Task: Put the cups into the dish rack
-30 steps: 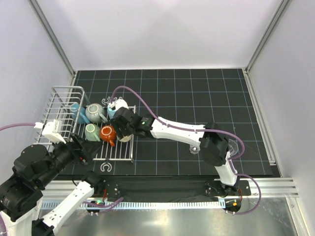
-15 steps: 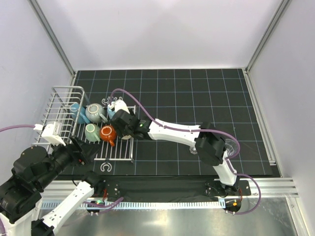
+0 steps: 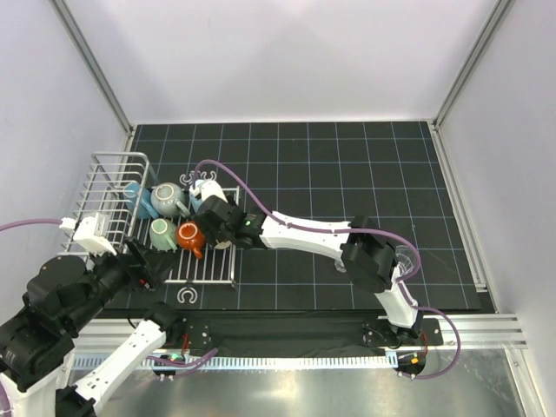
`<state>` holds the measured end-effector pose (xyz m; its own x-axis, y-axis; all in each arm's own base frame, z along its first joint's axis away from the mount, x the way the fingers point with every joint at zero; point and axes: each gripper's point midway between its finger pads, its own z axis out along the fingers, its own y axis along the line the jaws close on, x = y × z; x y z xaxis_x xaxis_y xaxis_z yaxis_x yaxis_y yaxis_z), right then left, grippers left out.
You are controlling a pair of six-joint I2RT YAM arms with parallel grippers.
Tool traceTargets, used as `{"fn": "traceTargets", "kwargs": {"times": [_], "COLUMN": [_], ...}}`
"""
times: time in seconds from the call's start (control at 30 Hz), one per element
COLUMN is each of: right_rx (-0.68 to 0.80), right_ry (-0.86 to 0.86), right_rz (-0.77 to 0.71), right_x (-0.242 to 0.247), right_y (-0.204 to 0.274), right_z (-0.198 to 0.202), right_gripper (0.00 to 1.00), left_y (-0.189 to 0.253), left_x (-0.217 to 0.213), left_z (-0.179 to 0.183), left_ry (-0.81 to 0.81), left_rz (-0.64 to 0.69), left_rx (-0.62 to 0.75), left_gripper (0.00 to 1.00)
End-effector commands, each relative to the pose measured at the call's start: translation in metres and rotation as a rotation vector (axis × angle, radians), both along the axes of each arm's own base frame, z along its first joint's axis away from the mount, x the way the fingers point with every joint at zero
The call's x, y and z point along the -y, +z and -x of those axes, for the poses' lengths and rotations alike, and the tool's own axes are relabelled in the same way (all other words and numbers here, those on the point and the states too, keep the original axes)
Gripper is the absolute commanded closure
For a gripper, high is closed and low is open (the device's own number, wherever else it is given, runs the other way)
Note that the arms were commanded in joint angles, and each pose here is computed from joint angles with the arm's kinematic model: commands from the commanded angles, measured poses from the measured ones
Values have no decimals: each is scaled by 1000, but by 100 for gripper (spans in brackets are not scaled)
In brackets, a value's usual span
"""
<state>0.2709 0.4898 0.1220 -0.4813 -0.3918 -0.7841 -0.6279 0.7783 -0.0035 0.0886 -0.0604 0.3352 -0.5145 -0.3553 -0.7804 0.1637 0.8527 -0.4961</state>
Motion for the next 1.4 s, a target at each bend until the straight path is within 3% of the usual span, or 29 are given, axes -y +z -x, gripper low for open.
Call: {"fn": "traceTargets", "kwargs": {"times": [0.0,0.13,0.17,0.43,0.63,0.67,0.8,0.97,1.1,1.2,1.37], "right_rx": [8,10,16,63,58,36,-95,-187,-165,-254,-306], "right_ry": [34,61,61,23,-167,-216,-350,-465,-637,-836,-990], "right_rz": [-22,-34,-44,-129,-88,-32,-35,-60,-62,-52,-83], "right_x": [-8,-5,-2,33,117,142,211,287,343,391,430], "right_y": [11,28,38,116,157,146,135,124,127,116,100], "right_z": [7,13,13,19,18,15,20,43,53,63,84], "right_gripper": [27,17,3,2,0,0,0,0,0,0,1], "left_y": [12,19,19,37,18,17,-4,-39,-67,-90,-132], "left_x": [2,6,6,17,53,62,90,139,191,227,293], "left_z": [-10,-19,-23,-55,-93,-99,-125,-152,-151,-150,-126], "left_ry": [21,28,35,75,17,-2,-31,-81,-160,-220,-431], "left_rz": [4,11,7,19,-5,7,24,-165,-296,-358,-523], "left_rx": [8,21,21,51,-53,-60,-151,-222,-276,-290,-295], "left_gripper": [21,21,21,22,27,28,28,23,22,26,28]}}
